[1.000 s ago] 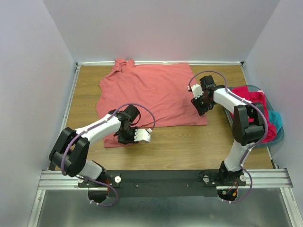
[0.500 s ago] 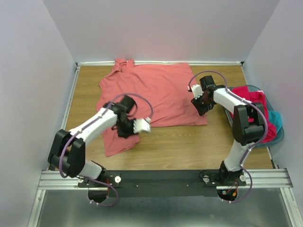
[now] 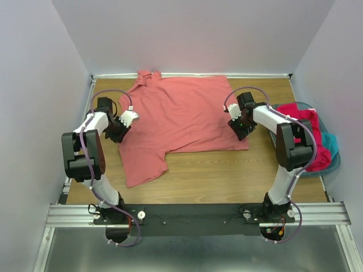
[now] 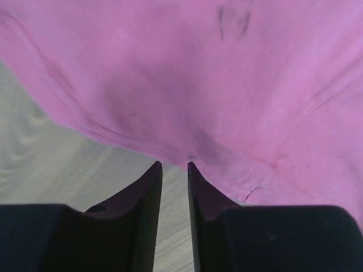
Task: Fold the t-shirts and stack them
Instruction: Flatten out the tshirt
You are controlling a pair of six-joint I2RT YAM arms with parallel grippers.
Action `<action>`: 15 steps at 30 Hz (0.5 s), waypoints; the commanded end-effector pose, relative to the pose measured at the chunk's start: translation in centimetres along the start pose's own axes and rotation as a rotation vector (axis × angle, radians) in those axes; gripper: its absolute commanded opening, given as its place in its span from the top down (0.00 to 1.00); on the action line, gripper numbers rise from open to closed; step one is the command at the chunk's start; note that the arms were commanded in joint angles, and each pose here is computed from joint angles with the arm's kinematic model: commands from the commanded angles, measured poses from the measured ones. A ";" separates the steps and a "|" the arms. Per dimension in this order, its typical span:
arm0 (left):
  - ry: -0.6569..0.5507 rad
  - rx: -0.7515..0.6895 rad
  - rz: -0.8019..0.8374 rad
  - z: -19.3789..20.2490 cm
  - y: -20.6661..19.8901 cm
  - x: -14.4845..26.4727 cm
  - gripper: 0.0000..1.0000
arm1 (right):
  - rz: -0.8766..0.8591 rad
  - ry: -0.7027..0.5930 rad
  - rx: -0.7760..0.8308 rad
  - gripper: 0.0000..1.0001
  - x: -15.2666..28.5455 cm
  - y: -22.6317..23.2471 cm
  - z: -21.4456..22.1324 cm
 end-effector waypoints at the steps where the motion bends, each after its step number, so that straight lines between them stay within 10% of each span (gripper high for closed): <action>1: 0.059 0.039 0.022 2.8 -1.2 -1.6 0.69 | -0.005 0.172 0.022 0.52 -2.1 1.0 4.6; 15: 0.146 -0.018 0.099 7.8 -8.0 1.6 0.78 | -0.082 0.165 0.063 0.53 4.2 3.4 7.5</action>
Point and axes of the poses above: each gripper's point midway between its finger pads, its own x axis back along the fingers, its own y axis along the line the jaws close on, z = x × y, the point moved 2 cm from there along x, back along the fingers, and after that the axes turned 1 degree about x, right-handed, at the moved point
